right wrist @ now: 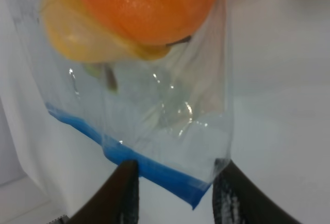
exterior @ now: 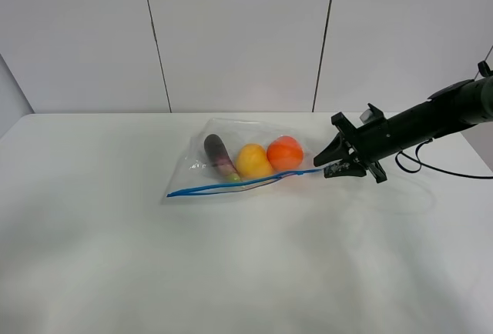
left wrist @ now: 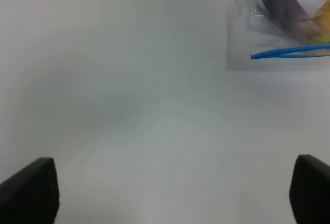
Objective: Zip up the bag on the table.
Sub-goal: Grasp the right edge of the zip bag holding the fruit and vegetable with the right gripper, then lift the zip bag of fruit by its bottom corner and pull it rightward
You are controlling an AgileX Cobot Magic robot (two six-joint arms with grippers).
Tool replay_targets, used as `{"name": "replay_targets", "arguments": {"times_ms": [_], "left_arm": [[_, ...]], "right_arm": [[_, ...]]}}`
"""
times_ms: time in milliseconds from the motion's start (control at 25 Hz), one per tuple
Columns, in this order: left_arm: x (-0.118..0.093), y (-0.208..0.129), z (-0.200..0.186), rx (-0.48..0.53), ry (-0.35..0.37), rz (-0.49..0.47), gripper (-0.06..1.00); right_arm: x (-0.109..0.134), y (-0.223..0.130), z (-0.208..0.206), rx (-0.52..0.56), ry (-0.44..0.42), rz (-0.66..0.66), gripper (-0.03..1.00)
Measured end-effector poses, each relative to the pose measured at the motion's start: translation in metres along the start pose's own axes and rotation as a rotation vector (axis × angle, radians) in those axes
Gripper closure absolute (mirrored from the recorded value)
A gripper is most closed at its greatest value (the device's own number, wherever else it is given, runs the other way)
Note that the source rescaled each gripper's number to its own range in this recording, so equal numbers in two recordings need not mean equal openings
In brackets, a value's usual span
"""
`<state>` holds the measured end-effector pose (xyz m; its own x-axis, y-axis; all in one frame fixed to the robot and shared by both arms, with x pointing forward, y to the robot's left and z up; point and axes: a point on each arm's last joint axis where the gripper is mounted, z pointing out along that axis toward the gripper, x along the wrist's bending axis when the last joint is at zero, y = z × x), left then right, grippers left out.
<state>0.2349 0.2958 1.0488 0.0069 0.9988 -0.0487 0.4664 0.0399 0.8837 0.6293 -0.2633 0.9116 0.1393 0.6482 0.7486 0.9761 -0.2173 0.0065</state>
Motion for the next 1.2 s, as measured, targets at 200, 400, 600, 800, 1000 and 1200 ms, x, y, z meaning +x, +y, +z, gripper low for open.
{"name": "replay_targets", "arguments": {"times_ms": [200, 400, 600, 800, 1000, 1200], "left_arm": [[0.000, 0.000, 0.000, 0.000, 0.000, 0.000, -0.06], [0.000, 0.000, 0.000, 0.000, 0.000, 0.000, -0.06], [0.000, 0.000, 0.000, 0.000, 0.000, 0.000, -0.06], [0.000, 0.000, 0.000, 0.000, 0.000, 0.000, -0.06], [0.000, 0.000, 0.000, 0.000, 0.000, 0.000, -0.06], [0.000, 0.000, 0.000, 0.000, 0.000, 0.000, -0.06]], "right_arm": [[0.000, 0.001, 0.000, -0.010, -0.005, 0.001, 0.75], [-0.001, 0.001, 0.000, -0.011, -0.006, 0.001, 0.89], [-0.001, 0.001, 0.000, -0.012, -0.007, -0.005, 0.96], [-0.001, 0.001, 0.000, -0.011, -0.006, -0.016, 0.97], [0.001, 0.000, 0.000, 0.005, 0.009, -0.055, 0.97], [0.014, 0.001, -0.001, 0.029, 0.074, -0.077, 0.97]]}}
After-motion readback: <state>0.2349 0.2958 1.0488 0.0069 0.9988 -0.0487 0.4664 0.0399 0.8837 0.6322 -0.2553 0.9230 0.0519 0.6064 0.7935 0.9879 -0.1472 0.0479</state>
